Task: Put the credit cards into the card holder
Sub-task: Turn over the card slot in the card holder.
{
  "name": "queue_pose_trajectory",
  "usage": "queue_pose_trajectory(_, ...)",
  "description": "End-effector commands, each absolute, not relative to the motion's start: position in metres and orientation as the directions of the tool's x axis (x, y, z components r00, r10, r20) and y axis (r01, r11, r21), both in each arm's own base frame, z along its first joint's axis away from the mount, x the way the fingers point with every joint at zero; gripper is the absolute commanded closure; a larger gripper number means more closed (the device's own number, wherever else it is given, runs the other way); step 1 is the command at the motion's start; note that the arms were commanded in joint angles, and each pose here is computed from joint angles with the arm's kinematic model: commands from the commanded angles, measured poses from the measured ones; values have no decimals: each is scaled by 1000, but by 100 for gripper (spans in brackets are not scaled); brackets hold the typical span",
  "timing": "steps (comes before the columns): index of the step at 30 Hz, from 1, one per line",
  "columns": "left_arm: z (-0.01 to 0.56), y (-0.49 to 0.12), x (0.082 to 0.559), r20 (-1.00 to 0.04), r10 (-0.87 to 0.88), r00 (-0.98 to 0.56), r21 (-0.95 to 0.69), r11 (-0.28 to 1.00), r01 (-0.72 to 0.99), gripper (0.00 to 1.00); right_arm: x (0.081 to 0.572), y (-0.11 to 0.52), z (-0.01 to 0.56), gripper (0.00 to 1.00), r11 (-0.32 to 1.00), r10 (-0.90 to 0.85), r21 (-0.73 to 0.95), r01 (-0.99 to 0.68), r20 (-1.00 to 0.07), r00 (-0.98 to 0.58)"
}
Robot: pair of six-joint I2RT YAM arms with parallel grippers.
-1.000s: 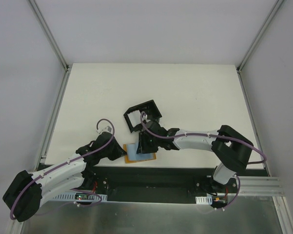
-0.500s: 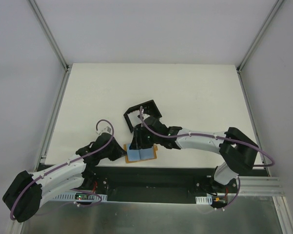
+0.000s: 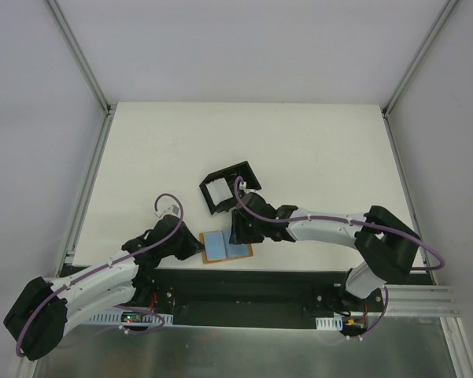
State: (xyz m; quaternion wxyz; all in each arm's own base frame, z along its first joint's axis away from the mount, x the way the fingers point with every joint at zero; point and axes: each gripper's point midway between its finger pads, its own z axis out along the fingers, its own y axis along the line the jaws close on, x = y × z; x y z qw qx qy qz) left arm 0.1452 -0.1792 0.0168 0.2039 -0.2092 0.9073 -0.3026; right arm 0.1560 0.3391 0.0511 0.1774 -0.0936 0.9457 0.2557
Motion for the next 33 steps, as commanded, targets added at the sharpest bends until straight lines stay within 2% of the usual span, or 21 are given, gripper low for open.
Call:
queue_pose_trajectory(1,9,-170,144,-259,-508,-821,-598,752,-277,100,156,333,40,52,881,-83,409,-238,-361,-929)
queue_pose_trajectory(10,8,-170,144,-260,-503,-824,-593,757,-275,100,150,338,31,52,889,-110,387,-243,-334,-936)
queue_pose_trajectory(19,9,-170,145,-261,-505,-823,-596,755,-274,100,139,372,35,52,823,-150,498,-272,-271,-951)
queue_pose_trajectory(24,8,-170,144,-257,-508,-822,-595,754,-279,100,134,403,46,51,739,-172,606,-295,-254,-952)
queue_pose_trajectory(28,5,-168,143,-249,-517,-819,-593,750,-294,100,133,431,78,51,614,-179,709,-347,-303,-936)
queue_pose_trajectory(33,-1,-163,143,-251,-541,-803,-583,747,-321,100,129,439,113,51,516,-187,753,-409,-366,-911)
